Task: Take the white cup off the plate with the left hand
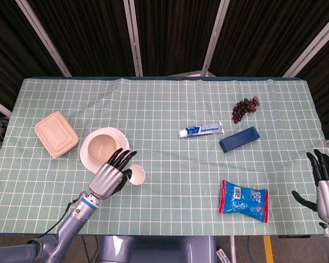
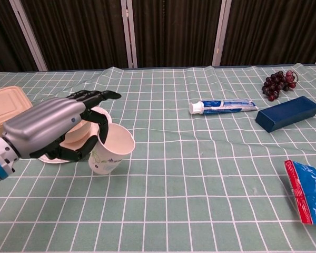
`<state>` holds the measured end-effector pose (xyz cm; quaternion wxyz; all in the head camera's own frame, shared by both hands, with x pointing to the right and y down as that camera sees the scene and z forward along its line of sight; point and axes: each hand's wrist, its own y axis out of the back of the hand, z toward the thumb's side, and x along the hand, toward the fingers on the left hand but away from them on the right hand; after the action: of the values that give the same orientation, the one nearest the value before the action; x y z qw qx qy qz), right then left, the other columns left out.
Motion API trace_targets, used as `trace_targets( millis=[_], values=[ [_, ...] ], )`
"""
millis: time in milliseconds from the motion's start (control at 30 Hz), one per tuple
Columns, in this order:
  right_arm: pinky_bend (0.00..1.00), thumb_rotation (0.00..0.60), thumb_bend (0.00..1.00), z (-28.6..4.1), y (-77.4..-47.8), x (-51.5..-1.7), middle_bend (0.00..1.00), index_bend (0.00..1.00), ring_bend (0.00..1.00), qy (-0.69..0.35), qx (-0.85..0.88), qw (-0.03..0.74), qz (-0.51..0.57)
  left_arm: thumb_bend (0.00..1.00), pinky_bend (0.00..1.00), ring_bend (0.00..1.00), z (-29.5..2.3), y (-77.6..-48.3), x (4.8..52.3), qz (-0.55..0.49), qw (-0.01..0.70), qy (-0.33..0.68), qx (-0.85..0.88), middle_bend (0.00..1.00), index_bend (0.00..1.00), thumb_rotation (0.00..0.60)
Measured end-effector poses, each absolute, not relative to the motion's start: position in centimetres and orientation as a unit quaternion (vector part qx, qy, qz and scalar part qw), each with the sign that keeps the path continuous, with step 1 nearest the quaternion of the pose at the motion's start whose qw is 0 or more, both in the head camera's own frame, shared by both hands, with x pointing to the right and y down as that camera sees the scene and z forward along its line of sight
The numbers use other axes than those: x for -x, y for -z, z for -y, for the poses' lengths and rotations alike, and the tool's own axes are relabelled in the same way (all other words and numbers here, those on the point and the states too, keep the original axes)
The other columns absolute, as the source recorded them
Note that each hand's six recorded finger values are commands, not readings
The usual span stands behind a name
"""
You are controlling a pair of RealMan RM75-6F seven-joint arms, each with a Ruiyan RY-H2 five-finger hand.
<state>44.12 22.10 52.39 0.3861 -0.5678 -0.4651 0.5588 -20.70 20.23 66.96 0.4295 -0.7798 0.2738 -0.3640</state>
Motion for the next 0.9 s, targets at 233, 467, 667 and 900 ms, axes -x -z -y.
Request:
trace_targets(
  millis=[233,467,667,900],
  values=[
    [0.00,0.600,0.04,-22.1,-52.4,-44.1,0.00,0.03,0.00,-0.557,0.569,0.386,0.466,0.65,0.00,0.00,-22.2,-67.9,21.7,-0.260,0.425,0.360,0.789,0.00,0.56,0.600],
    [0.00,0.600,0.04,-22.1,-52.5,-44.0,0.00,0.03,0.00,-0.559,0.569,0.387,0.463,0.48,0.00,0.00,-22.7,-67.8,23.9,-0.253,0.423,0.370,0.787,0.00,0.47,0.600],
    [0.00,0.600,0.04,-22.3,-52.9,-43.7,0.00,0.03,0.00,-0.561,0.571,0.388,0.456,0.34,0.00,0.00,-22.7,-67.5,25.8,-0.249,0.427,0.385,0.779,0.00,0.32,0.600],
    [0.00,0.600,0.04,-22.3,-53.0,-43.6,0.00,0.03,0.00,-0.563,0.571,0.388,0.454,0.27,0.00,0.00,-22.2,-67.4,27.5,-0.253,0.418,0.404,0.773,0.00,0.15,0.600]
  ],
)
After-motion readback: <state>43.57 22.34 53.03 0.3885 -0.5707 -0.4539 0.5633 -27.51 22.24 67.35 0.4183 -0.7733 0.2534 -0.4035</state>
